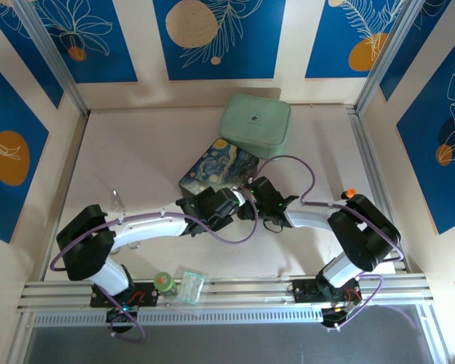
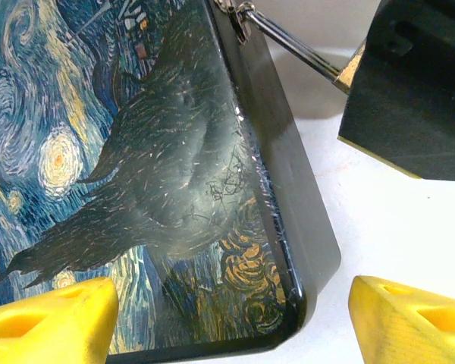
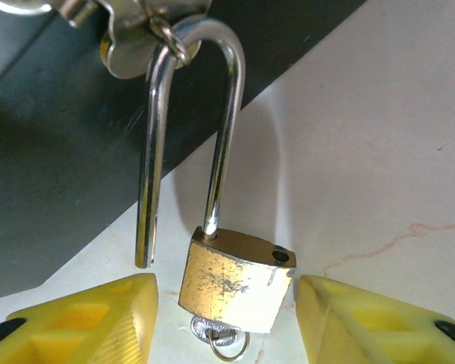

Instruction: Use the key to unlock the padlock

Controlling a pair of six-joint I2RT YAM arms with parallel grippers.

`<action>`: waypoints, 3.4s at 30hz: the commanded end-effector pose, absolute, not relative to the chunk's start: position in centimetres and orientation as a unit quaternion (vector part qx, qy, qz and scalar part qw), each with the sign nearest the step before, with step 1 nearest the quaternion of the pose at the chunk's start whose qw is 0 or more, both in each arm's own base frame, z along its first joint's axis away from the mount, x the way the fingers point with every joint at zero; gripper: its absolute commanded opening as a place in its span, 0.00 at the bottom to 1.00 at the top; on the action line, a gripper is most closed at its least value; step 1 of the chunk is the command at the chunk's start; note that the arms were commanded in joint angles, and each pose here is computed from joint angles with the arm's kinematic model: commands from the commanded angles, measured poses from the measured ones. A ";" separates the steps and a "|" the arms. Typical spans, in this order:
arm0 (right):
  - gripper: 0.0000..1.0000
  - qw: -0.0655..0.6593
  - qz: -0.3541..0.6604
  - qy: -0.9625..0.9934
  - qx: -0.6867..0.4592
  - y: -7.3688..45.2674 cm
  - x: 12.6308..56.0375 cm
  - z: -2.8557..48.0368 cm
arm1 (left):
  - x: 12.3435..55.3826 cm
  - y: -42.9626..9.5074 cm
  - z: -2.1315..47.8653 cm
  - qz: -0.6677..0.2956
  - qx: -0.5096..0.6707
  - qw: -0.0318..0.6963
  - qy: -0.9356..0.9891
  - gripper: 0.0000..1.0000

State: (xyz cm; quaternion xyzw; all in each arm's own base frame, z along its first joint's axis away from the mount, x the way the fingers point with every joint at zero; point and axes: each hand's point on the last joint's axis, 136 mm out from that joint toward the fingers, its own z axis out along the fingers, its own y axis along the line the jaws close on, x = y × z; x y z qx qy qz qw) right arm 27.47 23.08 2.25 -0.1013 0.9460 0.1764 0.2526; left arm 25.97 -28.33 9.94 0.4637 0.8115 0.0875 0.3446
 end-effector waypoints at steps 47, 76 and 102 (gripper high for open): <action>0.15 0.174 0.309 0.925 0.139 23.6 30.0 0.0 | 25.9 -28.2 5.4 0.098 0.545 0.271 0.787 0.51; 0.13 0.176 0.368 0.886 0.222 19.9 33.9 2.3 | 24.6 -27.5 5.6 0.084 0.563 0.283 0.772 0.49; 0.11 0.140 0.354 0.895 0.234 18.9 33.1 1.4 | 25.9 -26.9 7.5 0.100 0.523 0.331 0.779 0.51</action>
